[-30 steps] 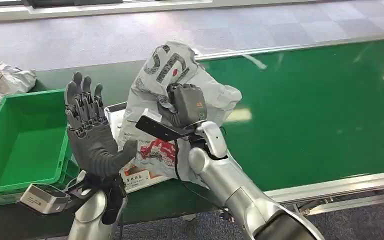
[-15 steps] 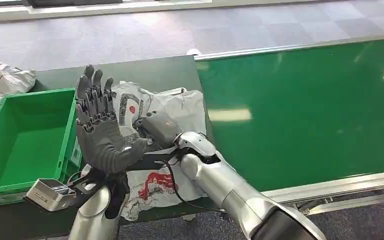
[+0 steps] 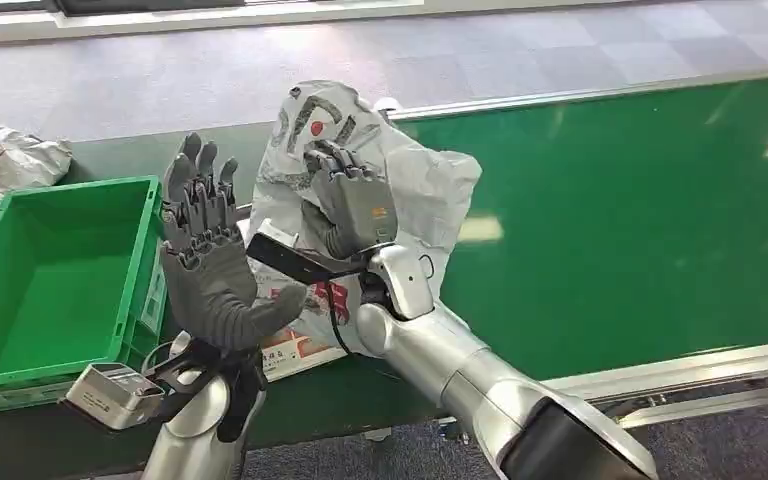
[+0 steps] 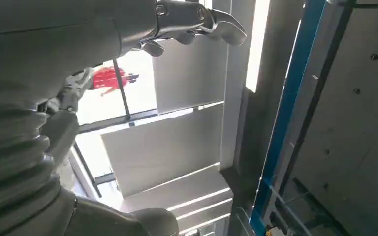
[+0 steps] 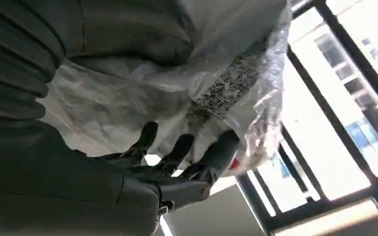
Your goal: Moved the parcel from conveyor to table for the left to box.
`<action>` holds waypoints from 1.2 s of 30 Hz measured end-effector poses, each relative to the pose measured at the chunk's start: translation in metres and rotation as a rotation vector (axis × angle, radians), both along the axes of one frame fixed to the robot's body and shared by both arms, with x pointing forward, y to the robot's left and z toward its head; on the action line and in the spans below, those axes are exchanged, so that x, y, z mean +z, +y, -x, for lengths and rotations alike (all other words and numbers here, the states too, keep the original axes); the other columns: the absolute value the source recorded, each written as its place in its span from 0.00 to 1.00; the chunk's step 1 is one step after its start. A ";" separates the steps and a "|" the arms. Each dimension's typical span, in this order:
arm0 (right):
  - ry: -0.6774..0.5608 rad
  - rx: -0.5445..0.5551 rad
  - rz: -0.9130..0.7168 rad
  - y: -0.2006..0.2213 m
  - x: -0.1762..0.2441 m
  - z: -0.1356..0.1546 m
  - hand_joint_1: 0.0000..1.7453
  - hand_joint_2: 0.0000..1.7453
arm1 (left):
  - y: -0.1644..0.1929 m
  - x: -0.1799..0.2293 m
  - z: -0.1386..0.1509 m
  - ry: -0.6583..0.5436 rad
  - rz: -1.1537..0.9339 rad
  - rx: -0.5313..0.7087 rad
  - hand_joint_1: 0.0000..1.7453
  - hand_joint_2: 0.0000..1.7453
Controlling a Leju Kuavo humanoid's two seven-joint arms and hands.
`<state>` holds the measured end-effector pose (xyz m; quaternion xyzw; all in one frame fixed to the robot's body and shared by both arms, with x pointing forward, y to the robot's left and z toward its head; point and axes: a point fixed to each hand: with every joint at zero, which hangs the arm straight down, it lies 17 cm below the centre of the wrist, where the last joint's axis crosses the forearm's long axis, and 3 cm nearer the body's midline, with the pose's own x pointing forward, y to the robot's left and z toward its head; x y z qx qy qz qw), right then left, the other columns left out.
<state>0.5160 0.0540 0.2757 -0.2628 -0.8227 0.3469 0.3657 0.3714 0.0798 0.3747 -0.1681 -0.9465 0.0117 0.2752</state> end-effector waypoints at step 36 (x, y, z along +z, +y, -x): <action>-0.357 -0.420 -0.349 -0.219 0.101 0.025 0.00 1.00 | -0.007 -0.017 0.005 0.006 -0.089 0.056 0.00 1.00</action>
